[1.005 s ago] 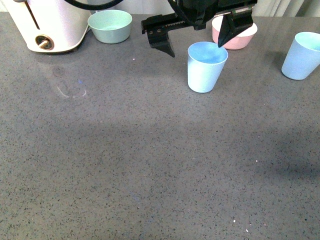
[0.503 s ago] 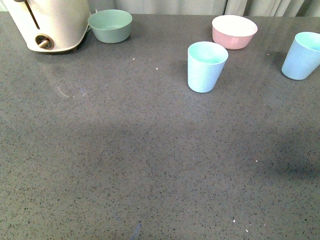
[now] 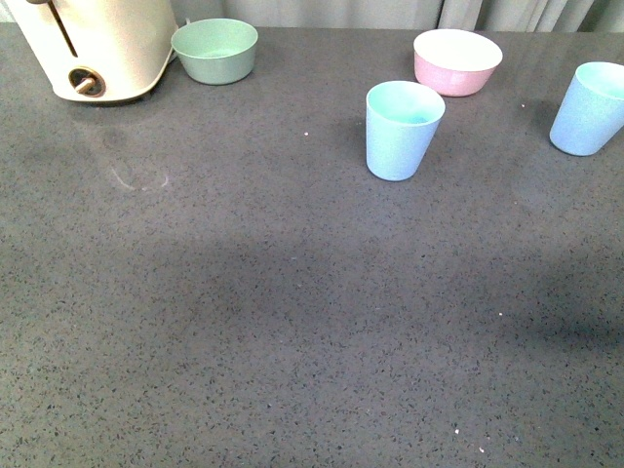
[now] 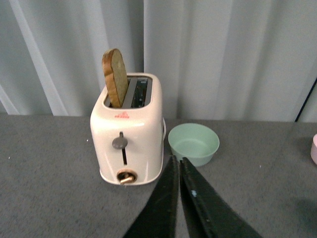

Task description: Stack blue cups with both arms

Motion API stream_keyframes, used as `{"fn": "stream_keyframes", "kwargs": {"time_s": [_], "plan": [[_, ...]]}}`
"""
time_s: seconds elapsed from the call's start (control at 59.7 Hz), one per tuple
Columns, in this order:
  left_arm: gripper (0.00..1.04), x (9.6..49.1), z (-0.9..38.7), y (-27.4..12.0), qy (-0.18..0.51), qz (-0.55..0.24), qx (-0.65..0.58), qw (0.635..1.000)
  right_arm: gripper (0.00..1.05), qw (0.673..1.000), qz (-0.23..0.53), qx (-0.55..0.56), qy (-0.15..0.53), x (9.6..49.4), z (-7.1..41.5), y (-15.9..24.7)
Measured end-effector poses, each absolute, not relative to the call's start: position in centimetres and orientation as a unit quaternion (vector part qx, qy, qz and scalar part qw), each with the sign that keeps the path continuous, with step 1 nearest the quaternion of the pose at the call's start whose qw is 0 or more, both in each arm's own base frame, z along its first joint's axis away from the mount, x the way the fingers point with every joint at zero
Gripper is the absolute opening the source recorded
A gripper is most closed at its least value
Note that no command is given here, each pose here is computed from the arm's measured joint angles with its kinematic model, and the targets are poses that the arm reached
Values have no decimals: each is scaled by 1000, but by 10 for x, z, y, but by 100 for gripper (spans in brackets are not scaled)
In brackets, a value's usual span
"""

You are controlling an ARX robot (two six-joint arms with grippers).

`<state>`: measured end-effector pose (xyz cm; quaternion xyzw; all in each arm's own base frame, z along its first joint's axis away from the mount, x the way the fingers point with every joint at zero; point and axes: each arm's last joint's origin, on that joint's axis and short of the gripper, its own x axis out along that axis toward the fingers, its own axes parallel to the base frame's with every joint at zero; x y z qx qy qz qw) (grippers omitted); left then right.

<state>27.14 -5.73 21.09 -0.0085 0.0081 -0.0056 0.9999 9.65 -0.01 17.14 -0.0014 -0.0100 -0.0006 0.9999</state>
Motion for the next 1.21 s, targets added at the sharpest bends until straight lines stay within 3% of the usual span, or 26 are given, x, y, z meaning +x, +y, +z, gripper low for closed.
{"fn": "stream_keyframes", "kwargs": {"time_s": [0.452, 1.206], "plan": [[2, 193, 184, -18, 2, -3, -5, 1000, 96, 1000, 0, -1, -10, 96, 171, 0], [2, 136, 168, 0, 0, -2, -4, 1000, 96, 1000, 0, -1, -10, 97, 171, 0]]}}
